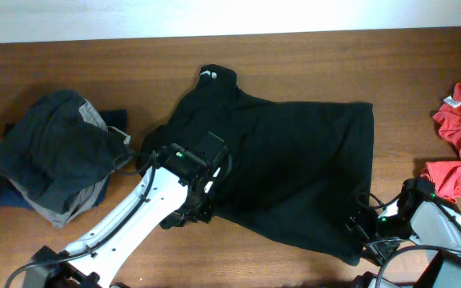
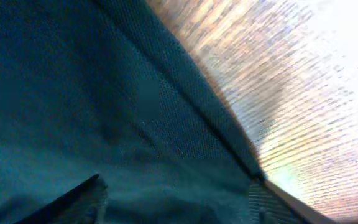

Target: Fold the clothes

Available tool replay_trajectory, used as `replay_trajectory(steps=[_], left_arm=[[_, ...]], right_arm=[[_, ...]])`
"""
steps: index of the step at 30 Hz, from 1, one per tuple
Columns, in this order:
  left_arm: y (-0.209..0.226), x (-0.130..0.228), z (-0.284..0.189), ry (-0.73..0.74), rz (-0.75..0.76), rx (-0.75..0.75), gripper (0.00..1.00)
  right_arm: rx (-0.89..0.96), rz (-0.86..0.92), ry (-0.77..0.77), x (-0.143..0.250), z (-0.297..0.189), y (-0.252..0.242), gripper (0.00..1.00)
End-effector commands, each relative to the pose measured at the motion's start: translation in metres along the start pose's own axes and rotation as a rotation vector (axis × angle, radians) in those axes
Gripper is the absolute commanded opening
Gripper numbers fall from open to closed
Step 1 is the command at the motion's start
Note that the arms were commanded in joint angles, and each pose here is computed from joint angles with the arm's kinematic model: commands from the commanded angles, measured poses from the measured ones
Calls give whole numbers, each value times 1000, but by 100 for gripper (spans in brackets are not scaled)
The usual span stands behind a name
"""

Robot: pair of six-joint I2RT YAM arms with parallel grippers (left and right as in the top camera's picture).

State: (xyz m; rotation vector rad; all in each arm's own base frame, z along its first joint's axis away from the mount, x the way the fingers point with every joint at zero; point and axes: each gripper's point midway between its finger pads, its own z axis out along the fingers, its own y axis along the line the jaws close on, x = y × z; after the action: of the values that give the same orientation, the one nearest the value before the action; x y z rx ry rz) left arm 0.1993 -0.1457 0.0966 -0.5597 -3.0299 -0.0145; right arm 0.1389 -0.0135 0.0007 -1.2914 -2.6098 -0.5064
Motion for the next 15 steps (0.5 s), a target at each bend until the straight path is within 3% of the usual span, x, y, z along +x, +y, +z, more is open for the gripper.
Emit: replay_trajectory(steps=[1,3,5,8,11,15], left_arm=[[3,-5,-6,-32,6,-10,0],[3,-6,-6,-33,6,-9,0],[3,-6,-6,-34,6,-9,0],[3,-6,-6,-34,6,-10,0],[3,-6,-6,-33,6,-10,0],[3,-6,-6,-32,6,-10,0]], right_arm=[[9,24,60,16,17,-9,61],[7,22,57,15,17,-8,51],[2,18,45,12,17,-7,31],[-16,11,31,8,17,-4,11],[-26,4,39,9,16,-2,4],[-42,-38,49,11,6,5,4]])
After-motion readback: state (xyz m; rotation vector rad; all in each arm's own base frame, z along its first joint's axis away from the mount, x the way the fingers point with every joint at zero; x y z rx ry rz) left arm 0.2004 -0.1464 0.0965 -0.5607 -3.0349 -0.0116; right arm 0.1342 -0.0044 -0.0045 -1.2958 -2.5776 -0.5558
